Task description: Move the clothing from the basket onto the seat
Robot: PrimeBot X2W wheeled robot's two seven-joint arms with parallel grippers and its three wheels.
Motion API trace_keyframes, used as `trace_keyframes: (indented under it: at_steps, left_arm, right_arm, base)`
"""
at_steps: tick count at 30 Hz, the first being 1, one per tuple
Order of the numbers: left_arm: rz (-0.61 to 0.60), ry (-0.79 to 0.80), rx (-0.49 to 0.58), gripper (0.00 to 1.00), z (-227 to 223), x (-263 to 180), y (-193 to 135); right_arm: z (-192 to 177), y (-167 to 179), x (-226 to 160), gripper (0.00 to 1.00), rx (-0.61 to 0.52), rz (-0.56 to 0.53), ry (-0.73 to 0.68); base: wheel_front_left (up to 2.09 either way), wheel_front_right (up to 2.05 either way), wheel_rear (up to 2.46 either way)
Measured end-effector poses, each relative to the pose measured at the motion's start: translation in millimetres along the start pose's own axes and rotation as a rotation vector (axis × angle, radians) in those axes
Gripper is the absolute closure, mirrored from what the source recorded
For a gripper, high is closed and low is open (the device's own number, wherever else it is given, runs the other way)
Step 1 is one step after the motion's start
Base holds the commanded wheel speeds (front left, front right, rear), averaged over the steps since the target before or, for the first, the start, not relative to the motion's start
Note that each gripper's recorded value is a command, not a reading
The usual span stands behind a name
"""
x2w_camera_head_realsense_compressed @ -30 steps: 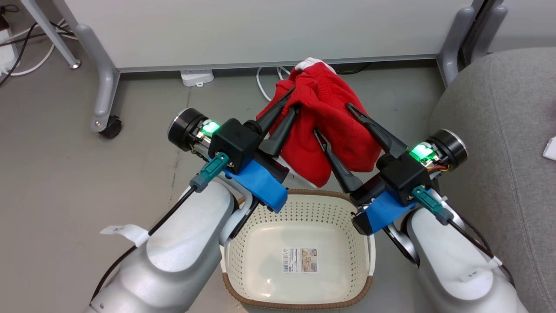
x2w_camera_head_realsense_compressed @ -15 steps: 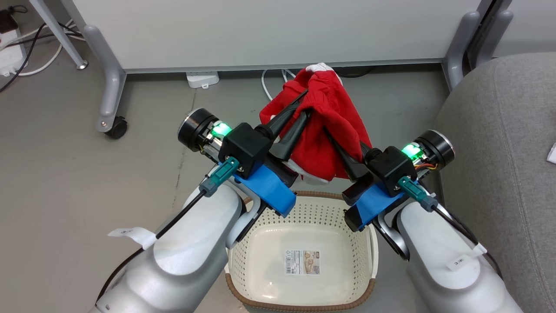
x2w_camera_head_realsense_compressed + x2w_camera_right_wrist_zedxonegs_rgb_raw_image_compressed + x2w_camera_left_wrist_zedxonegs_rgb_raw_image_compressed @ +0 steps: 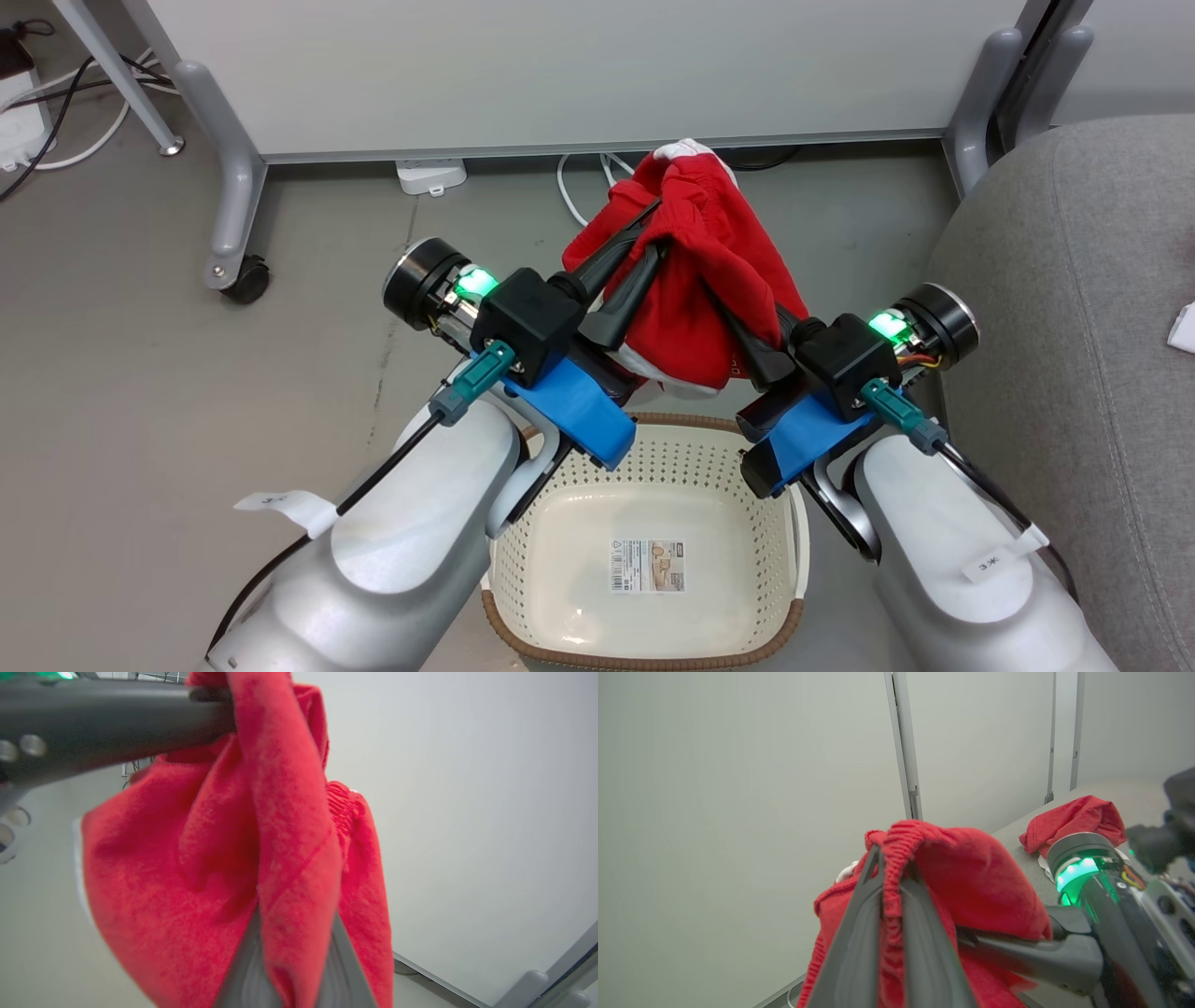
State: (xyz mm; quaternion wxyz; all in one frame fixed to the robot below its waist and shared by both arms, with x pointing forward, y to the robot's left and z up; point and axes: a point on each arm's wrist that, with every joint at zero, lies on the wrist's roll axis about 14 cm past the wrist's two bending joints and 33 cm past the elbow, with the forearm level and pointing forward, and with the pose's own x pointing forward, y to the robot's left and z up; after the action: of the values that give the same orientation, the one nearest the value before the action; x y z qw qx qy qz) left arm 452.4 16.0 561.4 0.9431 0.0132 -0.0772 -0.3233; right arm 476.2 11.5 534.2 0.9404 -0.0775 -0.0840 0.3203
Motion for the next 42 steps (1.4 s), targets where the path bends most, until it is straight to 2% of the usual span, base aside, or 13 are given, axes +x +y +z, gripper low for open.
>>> trace_keyframes:
  at_steps: [1,2,3,4,17,25,42]
  left_arm:
    - [0.002,0.000,0.001,1.00,0,0,0]
    - [0.003,0.004,0.004,0.76,-1,0,1]
    - [0.003,0.004,0.004,0.43,-1,0,1]
    - [0.007,0.007,0.005,0.00,-3,-1,1]
    - [0.003,0.014,0.012,0.00,-8,-1,2]
    - [-0.034,0.049,-0.002,0.00,-27,2,-8]
    - [-0.216,0.065,-0.064,0.00,-55,35,-59]
  right_arm:
    - [0,0,0,1.00,0.003,-0.002,0.001]
    - [-1,-1,-1,1.00,0.006,-0.004,0.002]
    - [-1,-1,-1,1.00,0.006,-0.004,0.002]
    - [-2,-2,0,1.00,0.010,-0.008,0.002]
    - [-10,-25,-6,1.00,0.048,-0.089,0.008]
    - [-18,-66,-29,1.00,0.059,-0.223,0.025]
    - [-32,-140,-104,1.00,0.044,-0.504,0.070]
  base:
    - [0.00,0.00,0.00]
    - [0.00,0.00,0.00]
    - [0.00,0.00,0.00]
    - [0.00,0.00,0.00]
    - [0.00,0.00,0.00]
    - [0.00,0.00,0.00]
    - [0.00,0.00,0.00]
